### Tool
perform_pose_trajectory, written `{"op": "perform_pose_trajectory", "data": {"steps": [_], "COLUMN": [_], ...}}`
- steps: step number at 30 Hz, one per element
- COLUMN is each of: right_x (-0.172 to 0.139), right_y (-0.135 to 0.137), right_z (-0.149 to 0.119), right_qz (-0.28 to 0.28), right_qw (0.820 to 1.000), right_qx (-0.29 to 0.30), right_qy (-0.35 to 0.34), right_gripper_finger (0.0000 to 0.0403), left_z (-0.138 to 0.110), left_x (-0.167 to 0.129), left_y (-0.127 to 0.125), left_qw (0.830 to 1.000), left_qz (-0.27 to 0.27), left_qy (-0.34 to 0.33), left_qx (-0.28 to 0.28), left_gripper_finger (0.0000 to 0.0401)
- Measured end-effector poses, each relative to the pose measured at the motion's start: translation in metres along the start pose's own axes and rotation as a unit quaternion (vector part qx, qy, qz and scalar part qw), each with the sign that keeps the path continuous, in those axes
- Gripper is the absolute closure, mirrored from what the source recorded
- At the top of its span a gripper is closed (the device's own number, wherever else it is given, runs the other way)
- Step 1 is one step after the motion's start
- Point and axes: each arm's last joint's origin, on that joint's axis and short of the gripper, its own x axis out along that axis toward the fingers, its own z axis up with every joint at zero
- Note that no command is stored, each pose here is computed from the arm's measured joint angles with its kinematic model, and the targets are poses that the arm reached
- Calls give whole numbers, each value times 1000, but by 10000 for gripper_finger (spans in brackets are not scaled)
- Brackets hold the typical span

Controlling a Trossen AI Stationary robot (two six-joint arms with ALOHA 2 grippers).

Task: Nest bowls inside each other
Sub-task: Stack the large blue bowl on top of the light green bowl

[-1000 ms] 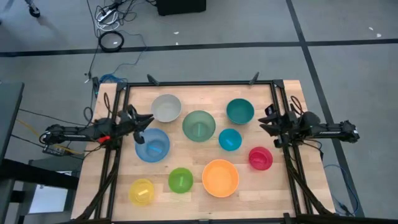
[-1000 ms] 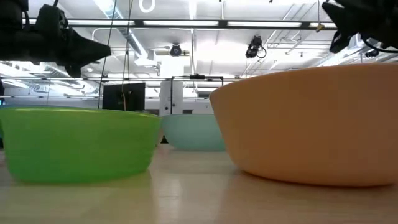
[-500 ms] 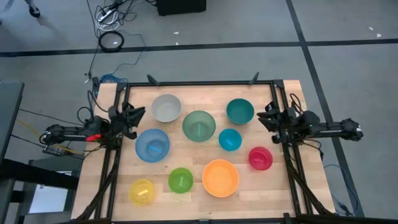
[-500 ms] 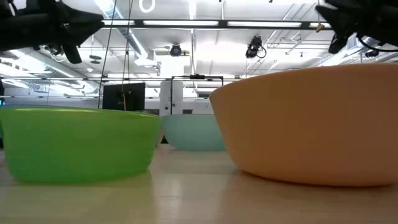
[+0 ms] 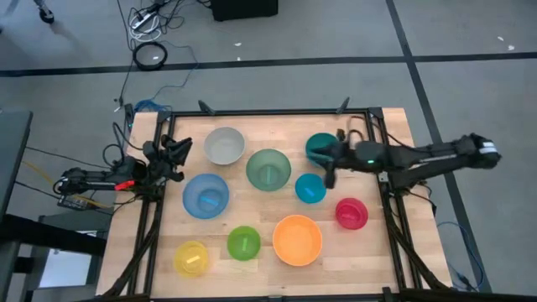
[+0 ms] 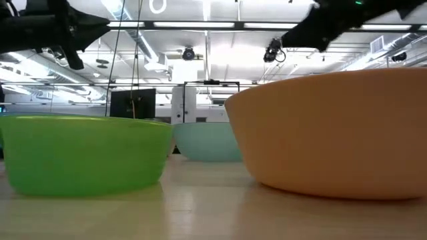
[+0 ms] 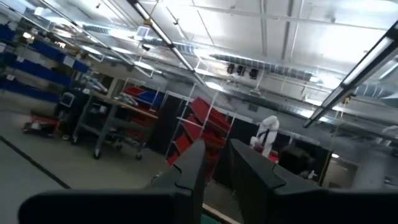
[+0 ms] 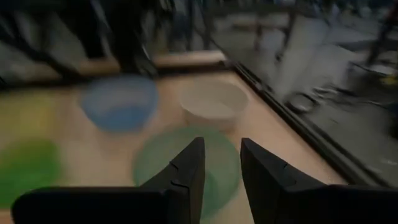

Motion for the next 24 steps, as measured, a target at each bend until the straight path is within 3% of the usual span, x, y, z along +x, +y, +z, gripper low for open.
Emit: {"op": "perform_pose_trajectory", "data": {"steps": [5, 8, 12, 16, 18, 22, 24], "right_x": [28, 36, 39, 37, 34, 29, 27], "right_y": [22, 31, 35, 35, 33, 30, 31], "right_z": [33, 49, 62, 64, 63, 64, 64], "right_qz": [-46, -74, -85, -88, -88, -89, -85], "right_qw": [993, 989, 988, 989, 988, 989, 990], "right_qx": [-85, -104, -99, -77, -73, -53, -47], "right_qy": [63, 74, 88, 93, 101, 103, 104], "right_gripper_finger": [310, 310, 310, 310, 310, 310, 308], "left_z": [-2, -5, -3, 8, 11, -2, -5], "left_x": [0, 3, 10, 29, 40, 50, 58], "left_y": [0, -1, -5, -21, -29, -35, -39], "left_qw": [1000, 996, 963, 925, 891, 773, 730], "left_qz": [-1, 19, 68, 60, 71, 126, 142], "left_qy": [12, 83, 244, 360, 433, 595, 637], "left_qx": [7, 38, 97, 108, 115, 179, 204], "left_gripper_finger": [320, 332, 380, 394, 382, 338, 316]}}
